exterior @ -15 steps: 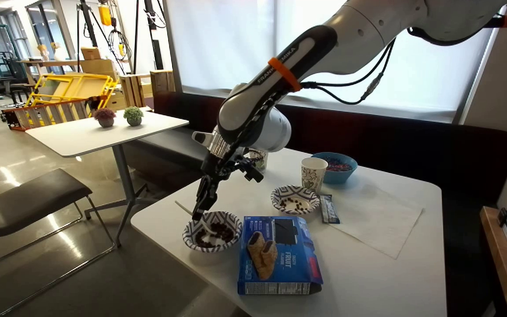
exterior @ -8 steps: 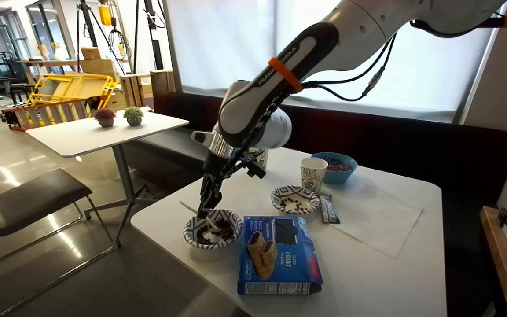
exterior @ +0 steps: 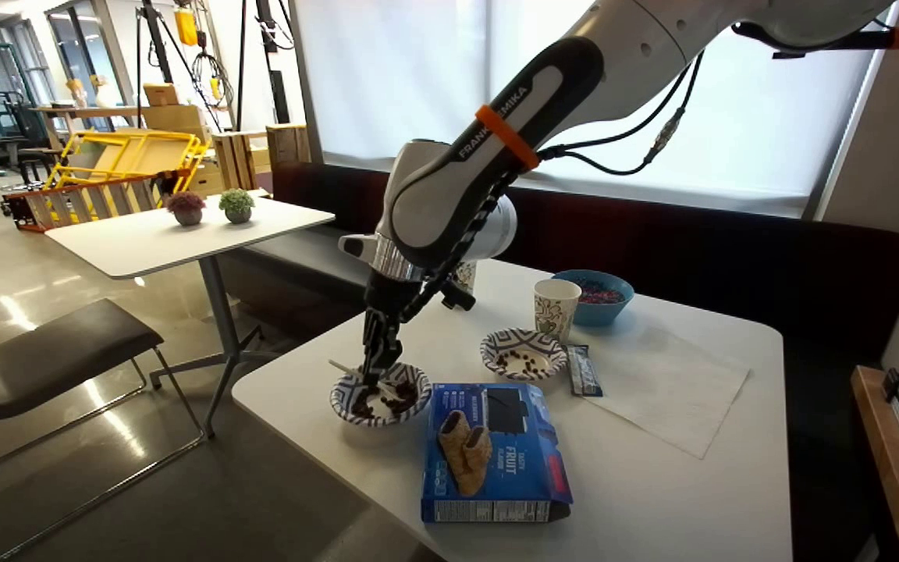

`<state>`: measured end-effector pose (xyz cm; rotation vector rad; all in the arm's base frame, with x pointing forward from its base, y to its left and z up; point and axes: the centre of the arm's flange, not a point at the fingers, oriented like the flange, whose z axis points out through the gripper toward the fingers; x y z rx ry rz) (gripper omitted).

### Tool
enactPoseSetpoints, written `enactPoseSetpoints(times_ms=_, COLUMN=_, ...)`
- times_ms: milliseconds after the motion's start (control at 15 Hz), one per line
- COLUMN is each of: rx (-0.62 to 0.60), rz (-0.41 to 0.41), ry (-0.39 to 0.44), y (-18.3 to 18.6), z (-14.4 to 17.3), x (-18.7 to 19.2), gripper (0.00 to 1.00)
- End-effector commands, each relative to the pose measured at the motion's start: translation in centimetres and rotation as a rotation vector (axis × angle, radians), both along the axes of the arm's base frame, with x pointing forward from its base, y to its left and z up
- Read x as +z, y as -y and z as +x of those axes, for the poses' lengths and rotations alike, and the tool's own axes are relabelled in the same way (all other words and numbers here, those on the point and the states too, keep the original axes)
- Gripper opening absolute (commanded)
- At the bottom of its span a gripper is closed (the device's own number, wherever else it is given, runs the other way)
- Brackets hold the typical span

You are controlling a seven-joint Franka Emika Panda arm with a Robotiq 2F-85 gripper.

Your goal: Use the spoon to move some of the brown objects from the left plate to the right plate

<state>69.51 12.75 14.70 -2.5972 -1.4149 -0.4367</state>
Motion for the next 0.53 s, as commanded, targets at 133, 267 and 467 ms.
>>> enactPoseSetpoints(times_ms=133, rx=0.019, rz=-0.119, ry=-0.055, y=-0.8, z=-1.3, x=0.0, gripper=0.03)
enactPoseSetpoints(times_ms=267, rx=0.037, rz=-0.155, ry=-0.071, y=-1.1, z=-1.3, x=-0.1, gripper=0.03)
enactPoseSetpoints(times_ms=467, rx=0.075, rz=-0.217, ry=-0.086, y=-1.7, z=-1.4, x=-0.1, gripper=0.03)
